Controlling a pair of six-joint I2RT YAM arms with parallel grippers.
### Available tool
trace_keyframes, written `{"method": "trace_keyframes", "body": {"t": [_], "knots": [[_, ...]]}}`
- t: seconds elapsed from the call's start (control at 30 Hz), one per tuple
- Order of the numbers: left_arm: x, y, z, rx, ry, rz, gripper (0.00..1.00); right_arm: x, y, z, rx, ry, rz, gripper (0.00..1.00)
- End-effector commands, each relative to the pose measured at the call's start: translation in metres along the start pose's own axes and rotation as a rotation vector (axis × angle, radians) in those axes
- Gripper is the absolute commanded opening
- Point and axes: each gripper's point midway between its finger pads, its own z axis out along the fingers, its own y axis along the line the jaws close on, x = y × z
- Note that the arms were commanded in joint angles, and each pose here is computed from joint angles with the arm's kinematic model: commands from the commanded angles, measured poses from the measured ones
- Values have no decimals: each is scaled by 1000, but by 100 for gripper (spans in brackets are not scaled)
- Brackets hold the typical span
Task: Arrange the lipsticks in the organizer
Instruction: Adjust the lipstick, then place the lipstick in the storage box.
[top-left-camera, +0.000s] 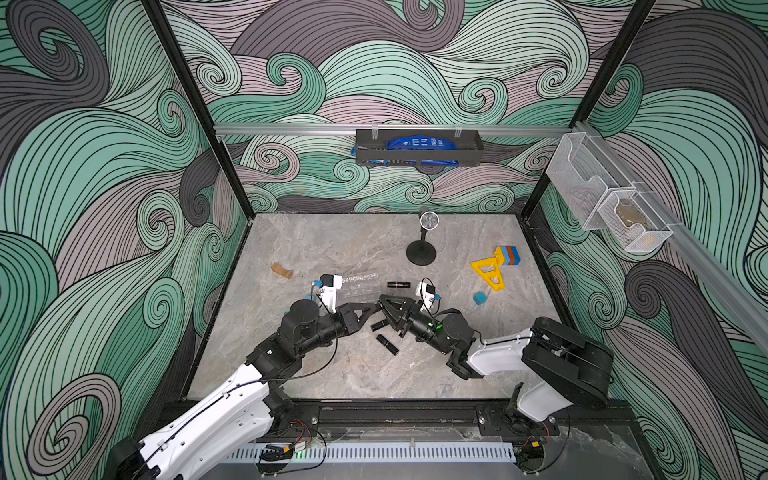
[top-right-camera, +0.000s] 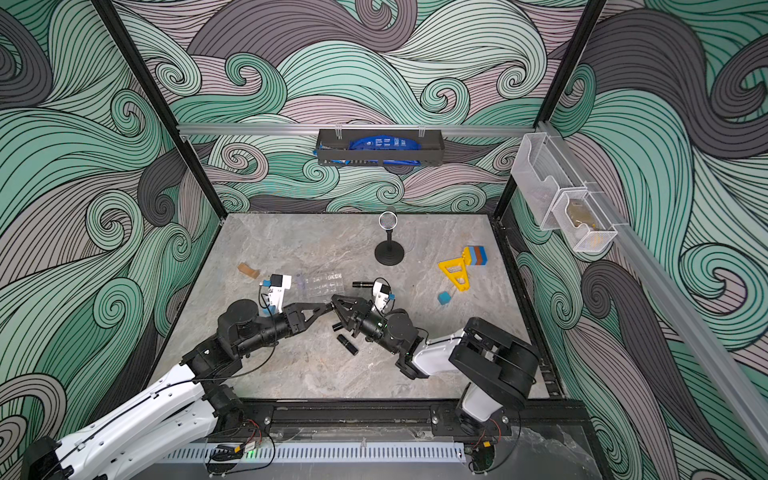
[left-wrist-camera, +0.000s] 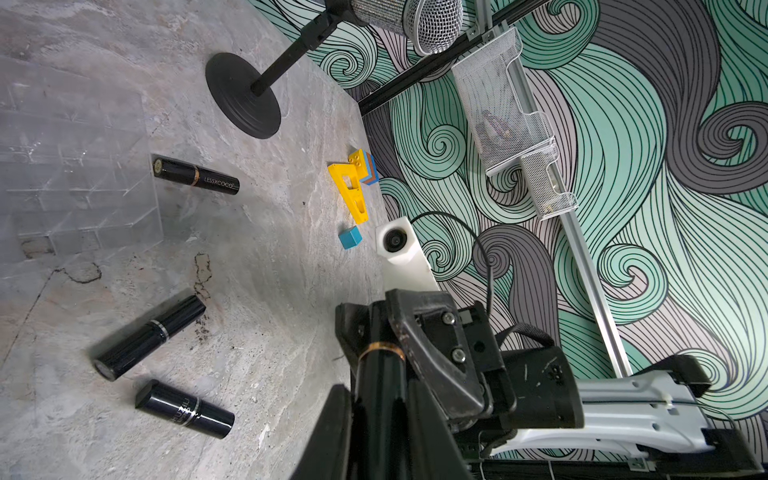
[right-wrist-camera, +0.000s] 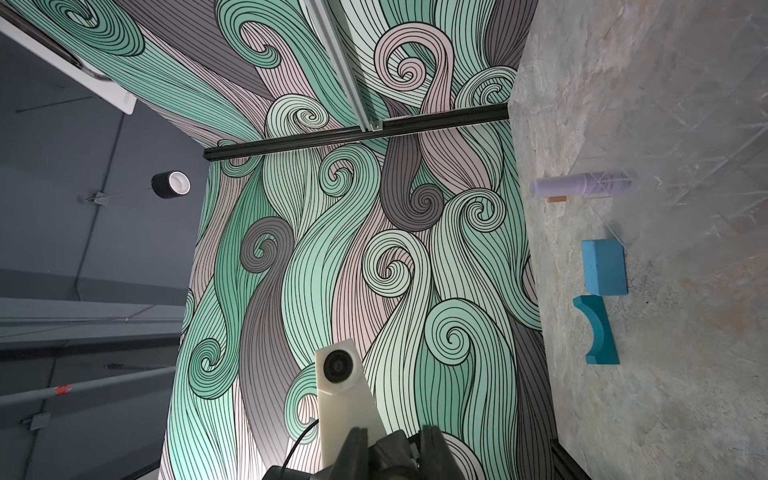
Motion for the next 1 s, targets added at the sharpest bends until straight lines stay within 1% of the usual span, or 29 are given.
{"method": "trace_keyframes", "body": {"t": [0.0, 0.1, 0.23, 0.33, 0.37, 0.4, 0.43, 0.5, 0.57, 0.7, 0.77, 0.87, 0.9, 0.93, 0.97], "knots": [[-6, -11, -7, 12, -22, 30, 7, 0, 1, -1, -13, -2, 3, 31], [-12, -7, -12, -17, -59, 44, 4, -2, -2, -3, -4, -2, 12, 39], [-18, -6, -22, -72, -78, 103, 2, -7, -6, -5, 14, -13, 17, 44], [-18, -4, -27, -141, -38, 156, 3, -12, -11, -9, 38, -19, 15, 47], [-18, 2, -29, -190, -17, 170, 2, -14, -14, -11, 48, -23, 18, 48], [-23, 0, -32, -225, -7, 202, 2, -16, -17, -15, 58, -23, 21, 49], [-24, 7, -36, -287, 26, 232, 2, -17, -19, -19, 68, -26, 22, 49], [-31, 15, -42, -392, 88, 311, 4, -21, -25, -28, 91, -32, 17, 50], [-42, 15, -45, -459, 134, 412, 5, -22, -31, -36, 129, -27, -5, 50], [-66, 22, -49, -615, 241, 575, 6, -25, -40, -48, 213, -7, -112, 50], [-76, 15, -46, -628, 280, 617, 6, -31, -41, -49, 259, 1, -205, 48], [-78, 11, -38, -614, 346, 670, 6, -34, -23, -37, 283, 35, -425, 45], [-80, 12, -36, -622, 365, 688, 6, -35, -26, -35, 334, 51, -485, 44], [-83, 15, -36, -647, 385, 702, 6, -35, -25, -33, 356, 64, -555, 44], [-86, 20, -35, -678, 402, 720, 6, -35, -26, -34, 374, 66, -587, 44]]}}
